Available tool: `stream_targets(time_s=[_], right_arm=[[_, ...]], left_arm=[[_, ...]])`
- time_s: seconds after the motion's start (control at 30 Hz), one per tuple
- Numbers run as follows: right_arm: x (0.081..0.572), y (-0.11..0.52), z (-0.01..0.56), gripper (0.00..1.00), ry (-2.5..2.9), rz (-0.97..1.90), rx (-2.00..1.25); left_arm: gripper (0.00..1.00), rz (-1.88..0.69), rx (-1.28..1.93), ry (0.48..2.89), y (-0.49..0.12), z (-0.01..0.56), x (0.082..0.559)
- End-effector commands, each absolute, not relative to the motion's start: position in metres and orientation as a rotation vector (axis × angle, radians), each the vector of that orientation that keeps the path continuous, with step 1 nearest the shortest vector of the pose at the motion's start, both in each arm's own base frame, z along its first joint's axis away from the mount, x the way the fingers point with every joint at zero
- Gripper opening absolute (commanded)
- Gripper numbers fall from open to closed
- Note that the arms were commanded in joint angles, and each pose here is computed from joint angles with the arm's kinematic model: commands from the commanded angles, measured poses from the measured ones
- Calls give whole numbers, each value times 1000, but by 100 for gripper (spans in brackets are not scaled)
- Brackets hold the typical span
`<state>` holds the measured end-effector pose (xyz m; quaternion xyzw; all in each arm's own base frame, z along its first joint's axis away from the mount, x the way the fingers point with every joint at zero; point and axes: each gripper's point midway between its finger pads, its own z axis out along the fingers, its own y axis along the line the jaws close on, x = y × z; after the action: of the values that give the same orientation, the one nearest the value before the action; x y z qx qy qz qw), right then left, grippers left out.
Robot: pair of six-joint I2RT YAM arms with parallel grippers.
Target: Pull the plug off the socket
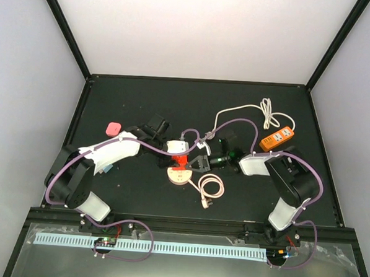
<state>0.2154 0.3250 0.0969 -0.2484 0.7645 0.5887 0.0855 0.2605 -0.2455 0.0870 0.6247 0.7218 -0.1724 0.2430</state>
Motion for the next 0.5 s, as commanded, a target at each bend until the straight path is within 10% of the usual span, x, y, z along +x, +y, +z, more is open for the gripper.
stream_targets(time_s=[0.0,0.47], right_arm=[[206,335,86,1,2307,1745,-752],[206,337,40,1,2548,1601,-632]], left_arm=[[55,-517,1693,1936,-253,94,253],[45,-513,1694,1930,-252,90,246]])
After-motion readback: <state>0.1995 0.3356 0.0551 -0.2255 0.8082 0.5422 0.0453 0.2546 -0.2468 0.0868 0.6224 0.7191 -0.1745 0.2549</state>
